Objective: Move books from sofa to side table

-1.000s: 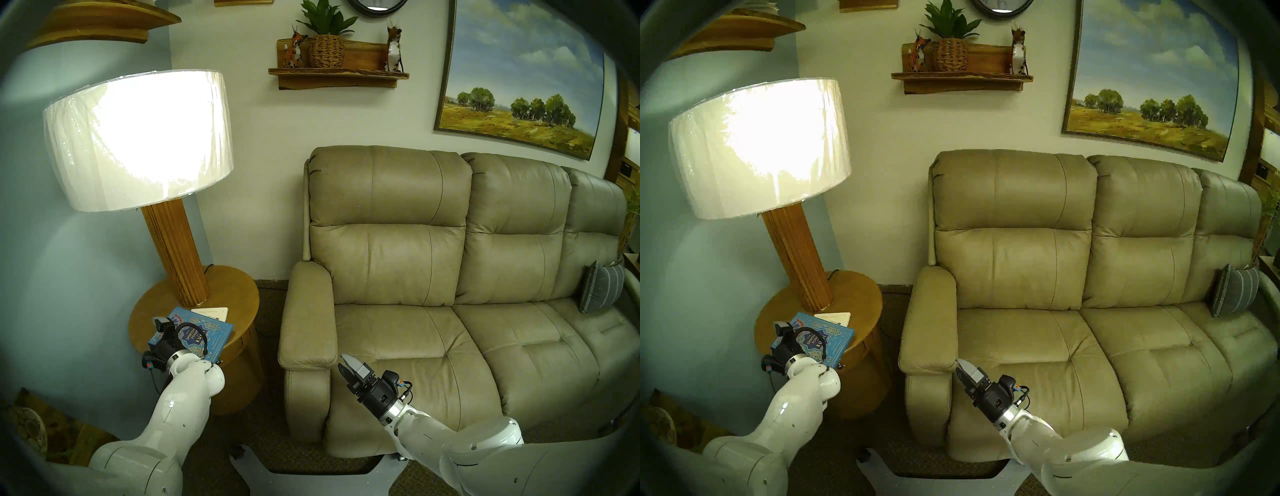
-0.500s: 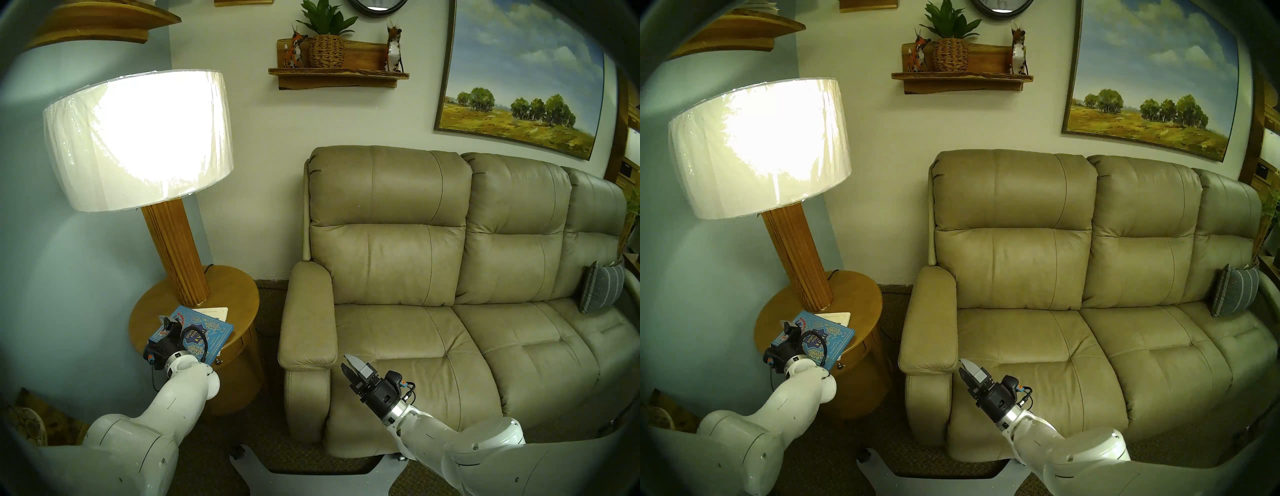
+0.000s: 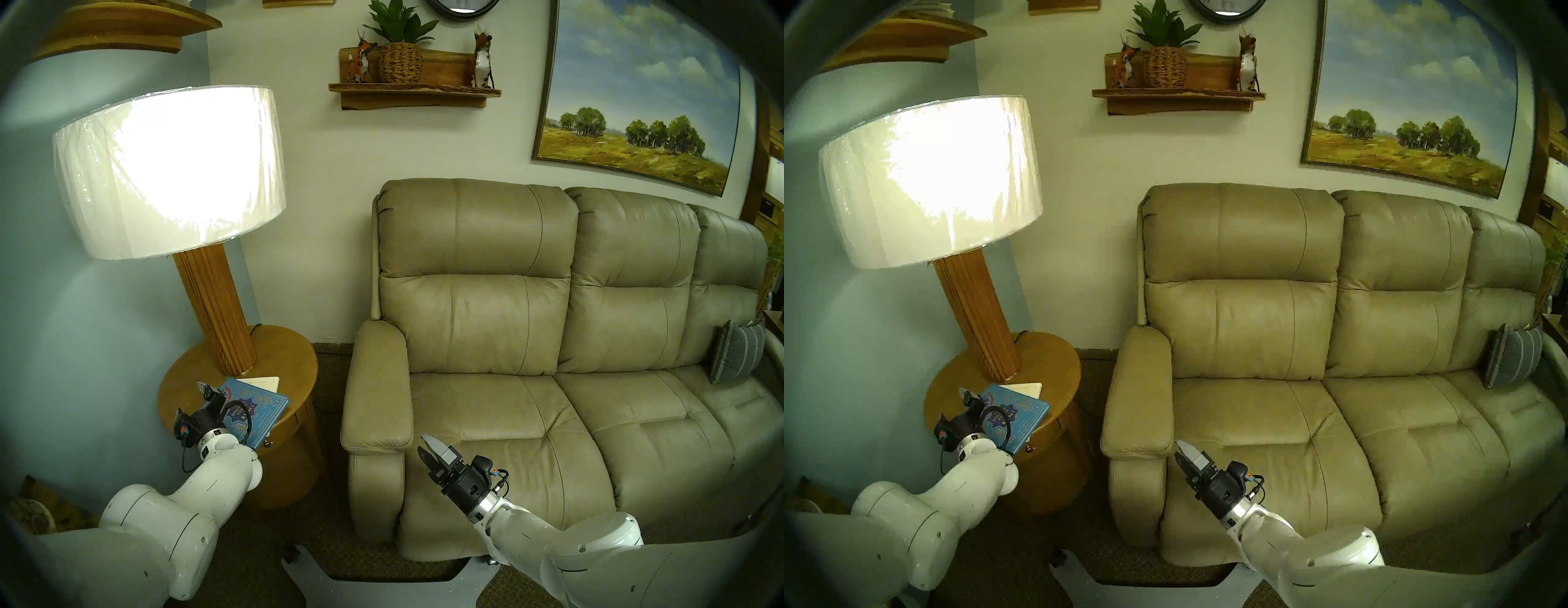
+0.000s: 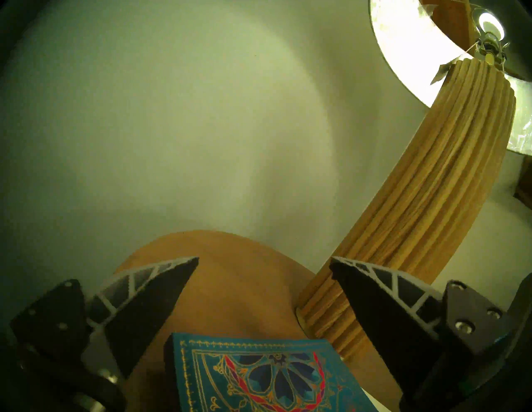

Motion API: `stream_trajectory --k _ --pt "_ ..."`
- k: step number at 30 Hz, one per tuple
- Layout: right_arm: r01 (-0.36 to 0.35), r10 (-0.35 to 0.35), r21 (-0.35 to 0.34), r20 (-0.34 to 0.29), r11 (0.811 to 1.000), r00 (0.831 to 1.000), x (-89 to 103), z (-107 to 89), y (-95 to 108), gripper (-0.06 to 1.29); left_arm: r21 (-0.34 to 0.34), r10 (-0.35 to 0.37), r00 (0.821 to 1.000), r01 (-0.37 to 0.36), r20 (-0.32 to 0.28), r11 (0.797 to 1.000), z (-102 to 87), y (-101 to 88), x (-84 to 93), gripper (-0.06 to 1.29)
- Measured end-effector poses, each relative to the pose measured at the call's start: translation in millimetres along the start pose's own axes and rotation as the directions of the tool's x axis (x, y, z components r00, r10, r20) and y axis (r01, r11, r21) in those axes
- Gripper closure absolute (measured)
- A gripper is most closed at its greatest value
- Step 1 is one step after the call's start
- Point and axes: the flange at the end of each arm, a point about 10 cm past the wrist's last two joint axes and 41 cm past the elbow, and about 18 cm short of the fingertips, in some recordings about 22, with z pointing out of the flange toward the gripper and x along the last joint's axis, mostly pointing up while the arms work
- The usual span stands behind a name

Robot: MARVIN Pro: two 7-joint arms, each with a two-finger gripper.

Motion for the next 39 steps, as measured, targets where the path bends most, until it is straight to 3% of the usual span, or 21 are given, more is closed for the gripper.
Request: stream_trajectory --k 6,10,18,23,31,39 --pt "0.014 -0.014 -0.004 -0.003 1.0 1.0 1.7 -1.5 0 -0.01 0.016 -0.136 0.989 0.137 -0.049 0.99 7.6 17.1 8.3 -0.03" --pt "0.03 -0.03 -0.006 -0.007 1.0 1.0 4.0 -2.3 0 -0.01 0.024 -0.218 0.974 0.22 -0.058 0.975 -1.6 25.4 3.8 -0.03" --pt "0.058 -0.058 -0.011 -0.022 0.998 0.998 9.7 -4.5 0 -0.01 0.024 -0.309 0.951 0.309 0.011 0.951 -56.1 40.2 -30.9 -0.03" --pt "0.076 -0.077 -0.021 -0.036 0.997 0.996 14.8 -10.4 1 -0.01 -0.018 -0.343 0.937 0.345 0.057 0.938 -91.8 51.8 -47.0 -0.03" --pt "0.1 -0.103 -0.055 -0.049 0.993 0.993 19.0 -29.5 5 -0.01 -0.109 -0.383 0.915 0.396 0.126 0.912 -138.9 68.0 -60.0 -0.01" --pt "0.114 -0.119 -0.086 -0.053 0.99 0.992 16.5 -47.2 9 -0.01 -0.233 -0.423 0.889 0.455 0.177 0.859 -179.5 86.2 -58.8 -0.01"
